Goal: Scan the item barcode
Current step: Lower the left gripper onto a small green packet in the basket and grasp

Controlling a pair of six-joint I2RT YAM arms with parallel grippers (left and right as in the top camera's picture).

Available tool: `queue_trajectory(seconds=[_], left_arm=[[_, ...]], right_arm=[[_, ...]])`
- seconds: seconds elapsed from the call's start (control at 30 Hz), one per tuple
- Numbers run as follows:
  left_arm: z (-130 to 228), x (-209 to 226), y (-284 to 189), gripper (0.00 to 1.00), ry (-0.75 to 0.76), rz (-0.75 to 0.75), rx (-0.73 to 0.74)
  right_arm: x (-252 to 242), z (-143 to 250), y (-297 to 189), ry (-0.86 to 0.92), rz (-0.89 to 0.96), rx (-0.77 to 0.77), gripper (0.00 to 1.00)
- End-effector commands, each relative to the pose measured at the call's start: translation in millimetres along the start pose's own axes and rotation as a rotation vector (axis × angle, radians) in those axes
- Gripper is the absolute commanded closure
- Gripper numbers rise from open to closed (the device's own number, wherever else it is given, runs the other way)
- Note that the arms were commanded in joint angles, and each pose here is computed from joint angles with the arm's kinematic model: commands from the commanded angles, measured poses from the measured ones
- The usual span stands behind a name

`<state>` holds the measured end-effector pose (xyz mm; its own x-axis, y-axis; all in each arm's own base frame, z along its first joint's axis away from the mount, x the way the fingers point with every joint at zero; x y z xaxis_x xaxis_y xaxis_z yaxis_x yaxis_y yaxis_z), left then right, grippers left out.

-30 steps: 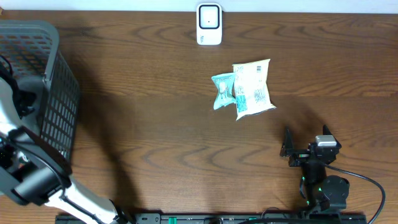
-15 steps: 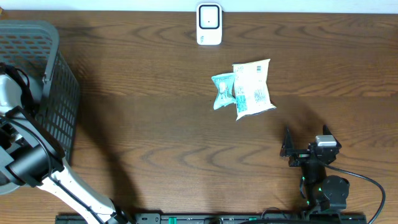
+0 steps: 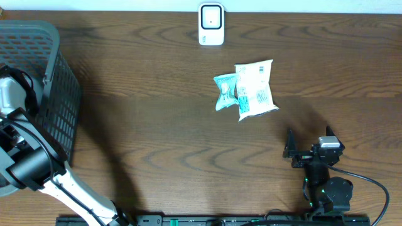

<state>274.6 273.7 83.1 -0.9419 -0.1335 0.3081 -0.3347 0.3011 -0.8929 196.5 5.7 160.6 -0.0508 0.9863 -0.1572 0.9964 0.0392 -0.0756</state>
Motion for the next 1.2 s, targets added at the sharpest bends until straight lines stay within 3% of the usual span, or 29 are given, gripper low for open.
queue_trajectory(seconds=[0.0, 0.7, 0.8, 0.93, 1.07, 1.17], left_arm=[[24, 17, 38, 0.08, 0.053, -0.128, 0.067], [52, 36, 65, 0.09, 0.089, -0.197, 0.112], [57, 37, 67, 0.16, 0.091, -0.194, 0.132], [65, 33, 66, 0.16, 0.102, -0.158, 0.199], [66, 32, 66, 0.29, 0.112, -0.146, 0.215], [65, 30, 64, 0.45, 0.162, -0.135, 0.218]], right_arm=[[2, 0, 0, 0.017, -0.009, -0.001, 0.01], [2, 0, 0, 0.017, -0.009, -0.001, 0.01], [2, 0, 0, 0.017, -0.009, -0.001, 0.01], [2, 0, 0, 0.017, -0.009, -0.001, 0.01], [2, 0, 0, 0.017, -0.009, -0.001, 0.01], [2, 0, 0, 0.017, -0.009, -0.001, 0.01]])
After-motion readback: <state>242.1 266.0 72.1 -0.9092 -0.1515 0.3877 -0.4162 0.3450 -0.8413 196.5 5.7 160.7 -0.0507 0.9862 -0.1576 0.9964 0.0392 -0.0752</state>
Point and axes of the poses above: each gripper's point midway between its finger pads, its own y axis out along the fingers, its own x axis along the line the jaws close on, z = x × y, the point moved 5 cm from there along -y, back along the fingers, and after that the axes turned 9 degrees about -y, right-handed, at the moved point
